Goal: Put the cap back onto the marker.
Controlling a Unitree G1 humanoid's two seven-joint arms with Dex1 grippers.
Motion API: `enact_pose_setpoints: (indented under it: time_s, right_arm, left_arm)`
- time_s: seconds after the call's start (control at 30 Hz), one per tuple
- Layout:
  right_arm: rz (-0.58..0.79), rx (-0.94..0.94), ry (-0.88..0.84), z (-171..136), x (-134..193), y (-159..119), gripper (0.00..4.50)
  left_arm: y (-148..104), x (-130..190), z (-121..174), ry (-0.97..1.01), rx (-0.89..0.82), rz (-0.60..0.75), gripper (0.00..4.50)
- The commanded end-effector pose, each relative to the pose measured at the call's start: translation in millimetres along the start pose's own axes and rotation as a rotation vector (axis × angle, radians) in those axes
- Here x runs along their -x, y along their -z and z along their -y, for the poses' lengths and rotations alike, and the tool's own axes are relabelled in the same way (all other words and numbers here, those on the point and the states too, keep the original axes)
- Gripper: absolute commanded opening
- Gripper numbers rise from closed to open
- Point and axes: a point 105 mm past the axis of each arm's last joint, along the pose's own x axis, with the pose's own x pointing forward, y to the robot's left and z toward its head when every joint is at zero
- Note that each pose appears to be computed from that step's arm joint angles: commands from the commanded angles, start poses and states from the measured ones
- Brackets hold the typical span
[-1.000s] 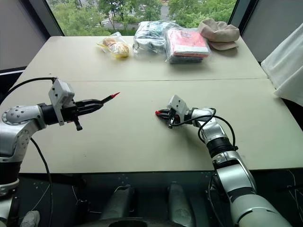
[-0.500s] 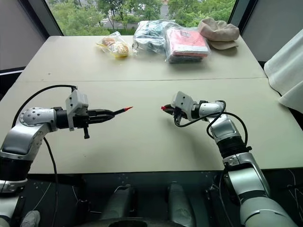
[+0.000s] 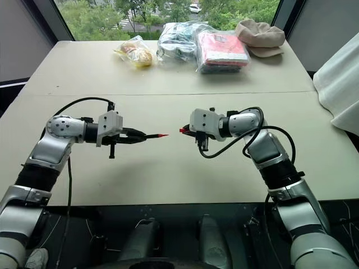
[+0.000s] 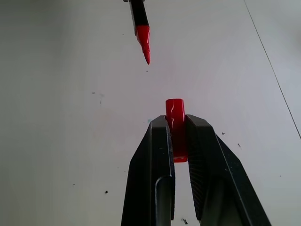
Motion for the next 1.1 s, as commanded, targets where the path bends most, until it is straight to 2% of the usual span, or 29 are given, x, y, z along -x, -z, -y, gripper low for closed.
enact_pose_setpoints:
  time_s: [0.03,1.1]
  right_arm:
    - [0.037,0.023,0.005,1.4,0.4,-12.9,0.07]
    - [0.095,0.014,-0.028,-3.3,-10.7,-30.6,0.07]
  left_arm:
    - [-11.4,2.7,-6.2,-0.025,-0.054,0.023,0.0]
    - [-25.6,-6.0,-6.8,-0.031,-0.072,0.061,0.0]
